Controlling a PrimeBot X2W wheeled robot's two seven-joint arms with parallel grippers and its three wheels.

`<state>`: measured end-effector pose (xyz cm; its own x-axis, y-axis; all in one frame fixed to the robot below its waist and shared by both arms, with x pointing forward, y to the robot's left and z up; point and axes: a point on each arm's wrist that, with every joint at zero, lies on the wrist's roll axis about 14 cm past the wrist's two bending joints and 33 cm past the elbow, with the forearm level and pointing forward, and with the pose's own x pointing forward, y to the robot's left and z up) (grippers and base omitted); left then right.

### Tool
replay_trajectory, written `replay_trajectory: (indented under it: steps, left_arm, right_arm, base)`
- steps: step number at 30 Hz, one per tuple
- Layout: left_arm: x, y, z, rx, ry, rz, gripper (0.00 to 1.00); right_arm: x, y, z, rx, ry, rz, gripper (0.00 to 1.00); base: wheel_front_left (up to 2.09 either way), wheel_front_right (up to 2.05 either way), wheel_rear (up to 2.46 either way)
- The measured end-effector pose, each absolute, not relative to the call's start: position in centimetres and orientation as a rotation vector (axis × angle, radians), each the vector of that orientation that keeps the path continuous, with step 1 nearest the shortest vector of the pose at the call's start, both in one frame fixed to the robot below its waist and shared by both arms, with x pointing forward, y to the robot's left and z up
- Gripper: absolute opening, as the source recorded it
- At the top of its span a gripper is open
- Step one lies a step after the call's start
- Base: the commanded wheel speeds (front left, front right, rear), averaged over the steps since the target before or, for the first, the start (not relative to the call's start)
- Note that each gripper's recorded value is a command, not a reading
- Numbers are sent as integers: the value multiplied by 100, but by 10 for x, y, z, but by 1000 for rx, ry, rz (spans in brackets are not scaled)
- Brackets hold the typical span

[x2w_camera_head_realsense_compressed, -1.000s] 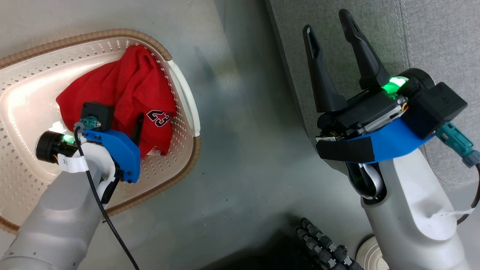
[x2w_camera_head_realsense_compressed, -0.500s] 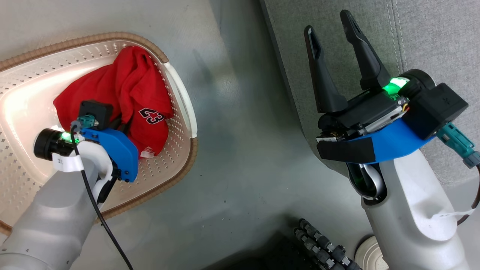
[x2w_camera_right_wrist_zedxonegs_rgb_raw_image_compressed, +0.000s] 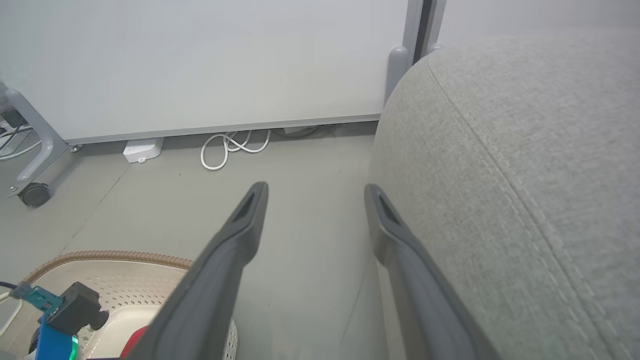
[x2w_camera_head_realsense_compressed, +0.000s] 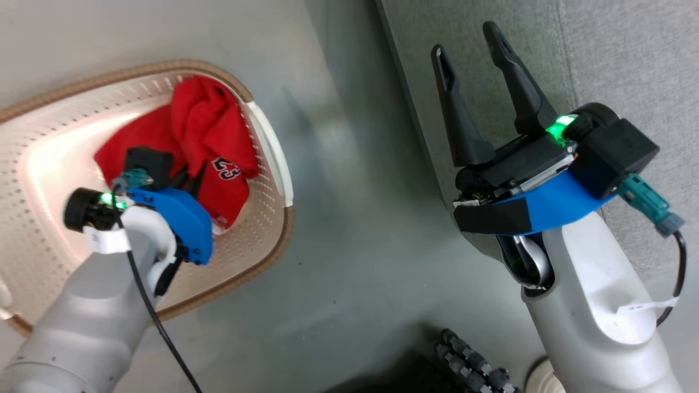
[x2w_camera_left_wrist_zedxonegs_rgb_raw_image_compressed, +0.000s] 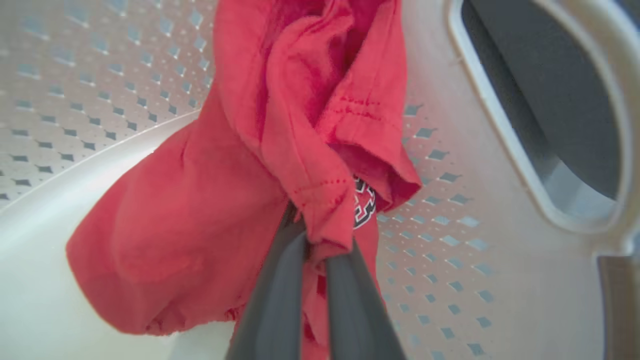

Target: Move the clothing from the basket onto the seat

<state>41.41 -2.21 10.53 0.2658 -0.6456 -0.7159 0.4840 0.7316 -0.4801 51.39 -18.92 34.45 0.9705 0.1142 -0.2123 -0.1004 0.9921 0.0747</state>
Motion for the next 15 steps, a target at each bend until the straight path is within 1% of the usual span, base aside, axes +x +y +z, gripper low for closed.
replay_trajectory:
  steps: [9, 13, 15]
  left_arm:
    - [412, -25, 169, -182, 948, -777, 0]
    - [409, -34, 209, -184, 878, -803, 0]
    - [404, -38, 240, -193, 829, -807, 0]
  right_arm:
    - [511, -181, 383, 31, 173, 131, 100]
    - [498, -179, 397, 21, 181, 127, 100]
    - [482, -172, 404, 30, 201, 134, 100]
  base:
    - [0, 0, 0]
    - [0, 0, 0]
    - [0, 0, 0]
